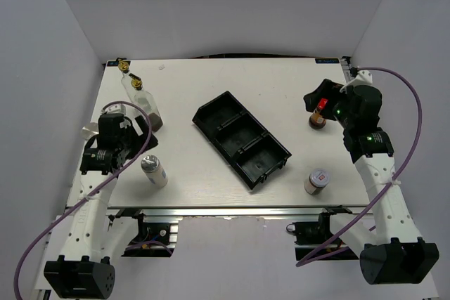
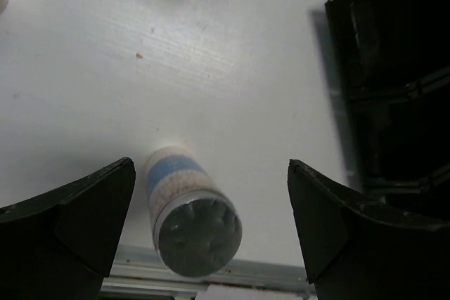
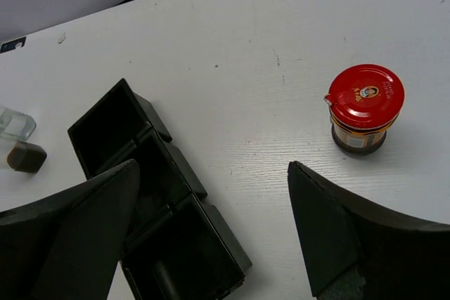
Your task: Organize the condiment bottles
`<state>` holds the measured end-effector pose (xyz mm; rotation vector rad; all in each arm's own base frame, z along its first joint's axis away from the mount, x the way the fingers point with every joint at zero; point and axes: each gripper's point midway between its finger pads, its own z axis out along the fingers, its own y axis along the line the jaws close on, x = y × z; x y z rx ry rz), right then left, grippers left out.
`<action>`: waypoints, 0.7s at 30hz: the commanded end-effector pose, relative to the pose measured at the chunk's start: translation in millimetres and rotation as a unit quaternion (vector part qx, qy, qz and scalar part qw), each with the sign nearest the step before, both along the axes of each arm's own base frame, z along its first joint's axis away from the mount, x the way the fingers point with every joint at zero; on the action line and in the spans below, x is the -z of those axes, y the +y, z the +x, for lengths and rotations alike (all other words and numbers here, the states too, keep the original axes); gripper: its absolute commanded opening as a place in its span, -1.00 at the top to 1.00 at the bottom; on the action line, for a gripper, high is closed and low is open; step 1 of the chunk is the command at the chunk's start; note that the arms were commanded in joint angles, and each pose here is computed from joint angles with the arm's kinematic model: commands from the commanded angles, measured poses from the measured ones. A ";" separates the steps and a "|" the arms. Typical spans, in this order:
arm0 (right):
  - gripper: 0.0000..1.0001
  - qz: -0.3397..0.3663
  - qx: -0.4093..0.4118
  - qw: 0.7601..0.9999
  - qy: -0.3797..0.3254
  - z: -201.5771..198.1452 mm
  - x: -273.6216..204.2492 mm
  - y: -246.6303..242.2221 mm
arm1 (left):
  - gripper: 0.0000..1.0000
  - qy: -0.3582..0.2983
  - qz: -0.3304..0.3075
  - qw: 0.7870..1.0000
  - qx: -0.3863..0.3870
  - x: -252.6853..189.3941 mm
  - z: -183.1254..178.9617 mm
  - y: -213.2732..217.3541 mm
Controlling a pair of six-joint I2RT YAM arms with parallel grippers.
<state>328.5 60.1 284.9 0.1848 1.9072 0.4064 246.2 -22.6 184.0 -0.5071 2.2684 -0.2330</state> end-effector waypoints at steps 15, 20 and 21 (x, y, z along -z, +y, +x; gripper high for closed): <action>-0.79 -0.005 -0.057 0.998 -0.012 1.5 6.1 15.8 | -0.96 0.152 -0.034 0.984 0.080 54.6 -74.4 -22.6; -0.79 -0.008 -0.056 0.998 -0.006 2.6 9.6 14.9 | -0.87 0.165 -0.004 0.985 0.058 58.3 -70.5 -9.7; -0.79 -0.008 -0.055 0.998 -0.008 3.0 9.0 14.6 | -0.87 0.164 -0.001 0.985 0.056 58.0 -68.7 -8.6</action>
